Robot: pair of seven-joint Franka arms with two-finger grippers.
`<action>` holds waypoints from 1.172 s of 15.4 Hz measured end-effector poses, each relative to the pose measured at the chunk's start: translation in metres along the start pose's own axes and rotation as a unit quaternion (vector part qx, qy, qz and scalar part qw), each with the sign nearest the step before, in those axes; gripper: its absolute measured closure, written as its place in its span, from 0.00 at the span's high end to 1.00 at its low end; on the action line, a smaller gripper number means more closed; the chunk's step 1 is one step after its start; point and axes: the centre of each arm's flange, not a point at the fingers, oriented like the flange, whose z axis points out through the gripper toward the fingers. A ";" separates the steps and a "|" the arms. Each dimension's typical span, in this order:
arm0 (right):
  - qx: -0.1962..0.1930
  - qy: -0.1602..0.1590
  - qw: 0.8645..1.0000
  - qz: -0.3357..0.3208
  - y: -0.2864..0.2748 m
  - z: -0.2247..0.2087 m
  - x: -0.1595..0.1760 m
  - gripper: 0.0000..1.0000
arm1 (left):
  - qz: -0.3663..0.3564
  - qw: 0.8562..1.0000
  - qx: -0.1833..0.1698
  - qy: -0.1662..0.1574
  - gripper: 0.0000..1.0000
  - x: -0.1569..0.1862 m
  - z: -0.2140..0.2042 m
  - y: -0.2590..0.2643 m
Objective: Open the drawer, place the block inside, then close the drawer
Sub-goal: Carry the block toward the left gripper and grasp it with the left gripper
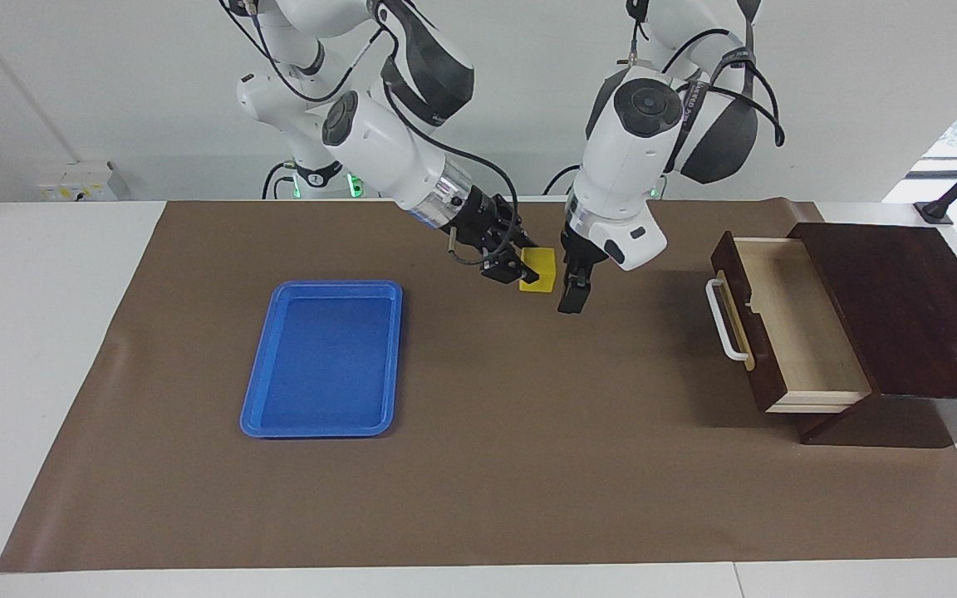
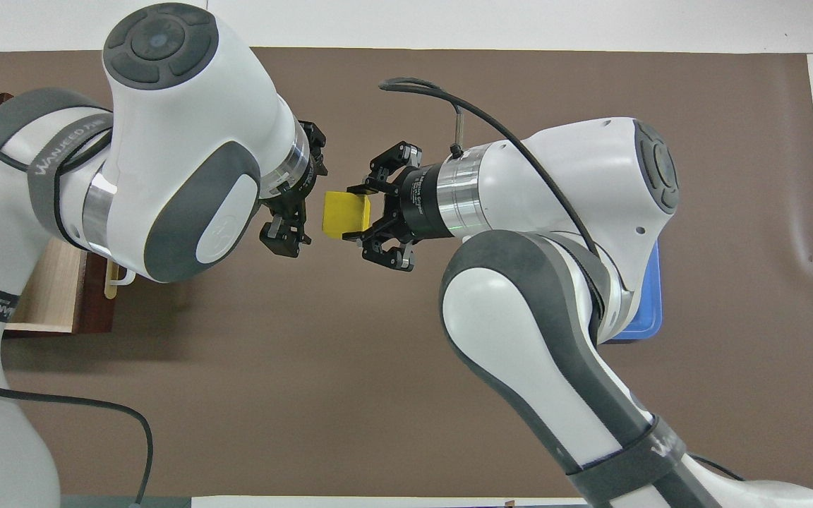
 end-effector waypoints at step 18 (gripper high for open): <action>0.001 0.000 1.000 0.000 0.000 -0.001 0.000 0.55 | -0.043 0.999 0.002 0.022 1.00 -0.039 -0.010 -0.015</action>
